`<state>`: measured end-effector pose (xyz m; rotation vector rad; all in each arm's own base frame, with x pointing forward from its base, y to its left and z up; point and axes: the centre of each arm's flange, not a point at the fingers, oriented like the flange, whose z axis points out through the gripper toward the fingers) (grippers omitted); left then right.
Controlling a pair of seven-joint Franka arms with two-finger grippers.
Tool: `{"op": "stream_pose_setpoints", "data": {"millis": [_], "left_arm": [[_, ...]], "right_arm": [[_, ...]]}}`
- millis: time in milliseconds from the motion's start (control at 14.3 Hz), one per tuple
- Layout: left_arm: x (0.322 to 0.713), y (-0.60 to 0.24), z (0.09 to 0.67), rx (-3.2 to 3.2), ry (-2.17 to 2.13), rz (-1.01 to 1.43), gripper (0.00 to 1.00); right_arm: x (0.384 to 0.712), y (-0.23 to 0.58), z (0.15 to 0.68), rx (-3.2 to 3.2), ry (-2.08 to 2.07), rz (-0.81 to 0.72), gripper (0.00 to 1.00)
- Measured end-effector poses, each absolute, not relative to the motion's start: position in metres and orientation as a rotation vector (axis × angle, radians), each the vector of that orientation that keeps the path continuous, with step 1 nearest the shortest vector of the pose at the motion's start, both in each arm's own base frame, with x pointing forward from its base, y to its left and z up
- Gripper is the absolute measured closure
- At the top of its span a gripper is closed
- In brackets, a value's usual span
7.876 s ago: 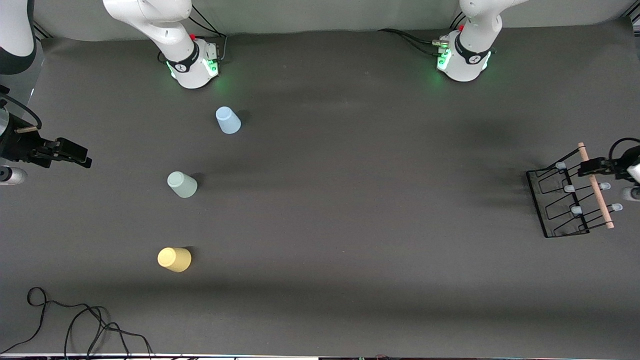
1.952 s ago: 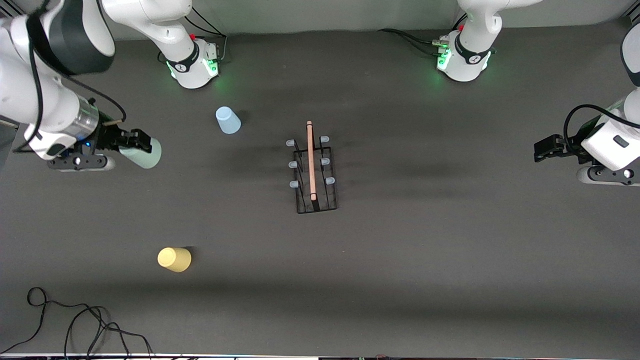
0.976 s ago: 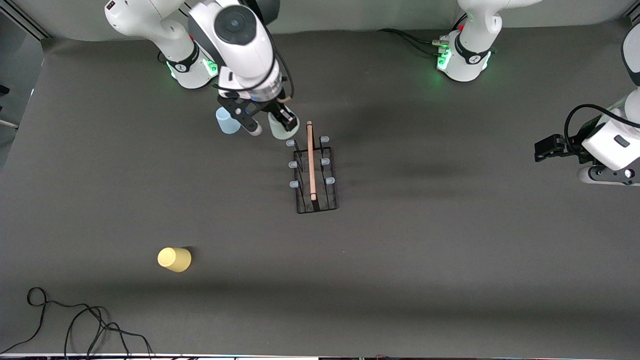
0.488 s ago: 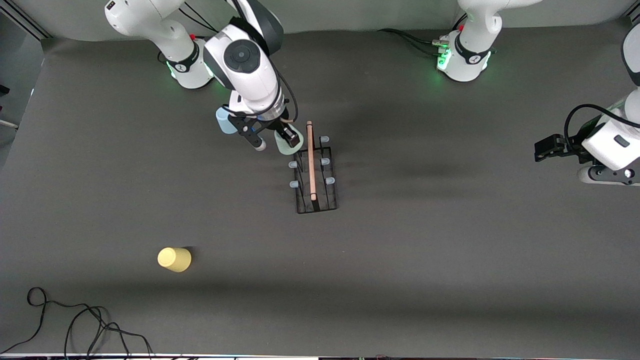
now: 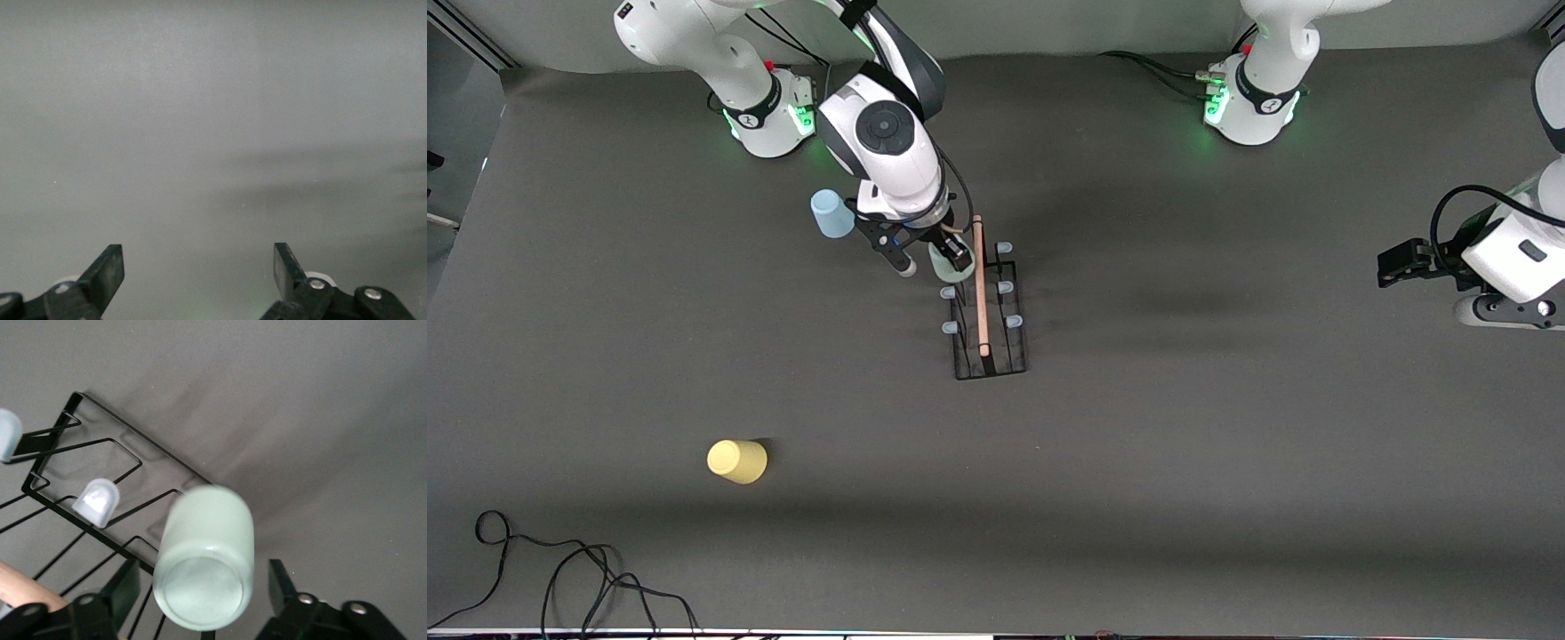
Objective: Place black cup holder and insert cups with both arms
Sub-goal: 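Carry the green cup to the holder and slide it onto a peg, then release the green cup and move the right gripper to the yellow cup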
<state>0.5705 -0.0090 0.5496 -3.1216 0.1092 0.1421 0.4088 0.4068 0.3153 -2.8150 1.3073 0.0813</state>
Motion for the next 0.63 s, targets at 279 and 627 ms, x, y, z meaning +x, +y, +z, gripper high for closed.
{"op": "stream_pose_setpoints", "data": {"millis": [279, 627], "left_arm": [[0.571, -0.009, 0.55, -3.122, 0.11, 0.142, 0.0], [0.571, -0.009, 0.55, -3.122, 0.111, 0.142, 0.0]], "right_arm": [[0.434, 0.406, 0.373, -2.841, 1.352, 0.116, 0.0], [0.502, 0.347, 0.513, -2.928, 1.229, 0.137, 0.0]]}}
